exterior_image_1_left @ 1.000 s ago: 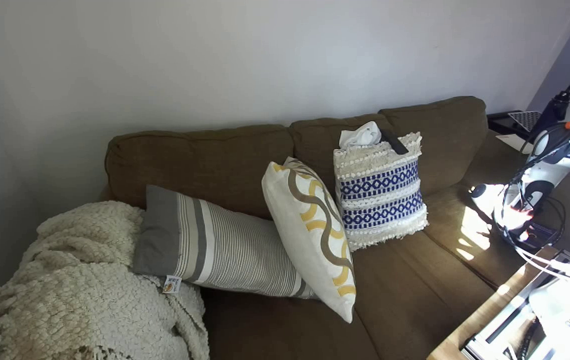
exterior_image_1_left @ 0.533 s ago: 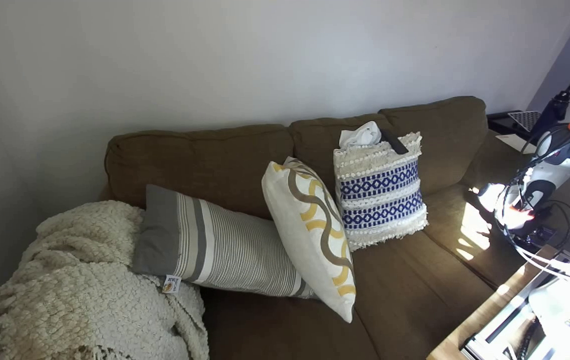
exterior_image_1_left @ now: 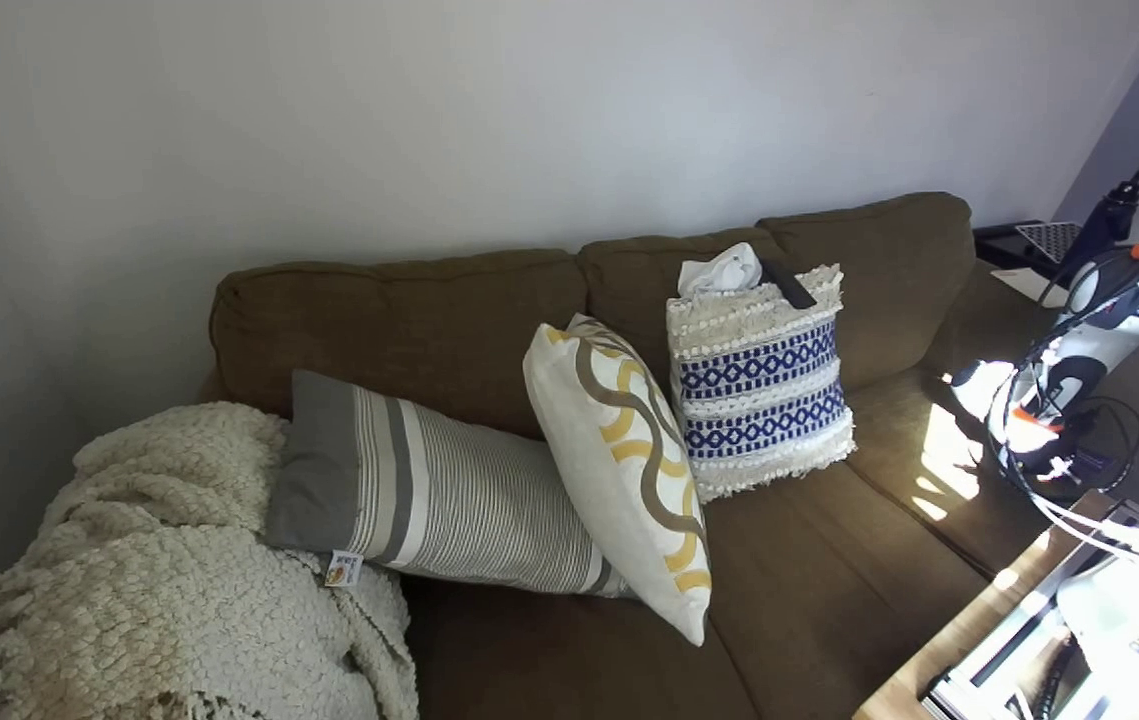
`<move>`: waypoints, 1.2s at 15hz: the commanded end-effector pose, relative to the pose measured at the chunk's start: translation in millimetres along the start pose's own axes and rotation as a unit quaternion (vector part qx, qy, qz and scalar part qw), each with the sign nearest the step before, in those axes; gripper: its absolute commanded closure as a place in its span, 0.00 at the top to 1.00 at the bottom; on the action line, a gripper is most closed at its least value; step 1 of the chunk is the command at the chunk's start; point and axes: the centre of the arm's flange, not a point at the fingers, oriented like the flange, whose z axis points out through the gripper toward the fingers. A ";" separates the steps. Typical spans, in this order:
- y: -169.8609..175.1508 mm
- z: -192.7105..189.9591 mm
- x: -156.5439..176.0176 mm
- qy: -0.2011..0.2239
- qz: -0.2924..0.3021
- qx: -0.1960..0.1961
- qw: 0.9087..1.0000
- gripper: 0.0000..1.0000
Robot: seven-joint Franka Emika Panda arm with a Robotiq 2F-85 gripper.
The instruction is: Put the book on the backrest
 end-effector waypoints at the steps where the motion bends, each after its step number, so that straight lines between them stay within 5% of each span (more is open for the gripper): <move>1: 10.4 2.0 38.3 0.060 0.070 -0.010 0.996 0.02; 8: 21.1 -114.6 0.8 0.202 0.104 0.027 0.973 0.02; 12: 36.1 -178.6 -19.1 0.317 0.092 0.053 0.943 0.02; 16: 52.8 -235.2 -31.6 0.421 0.057 0.070 0.903 0.02; 18: 55.4 -260.3 -32.4 0.440 0.043 0.044 0.896 0.02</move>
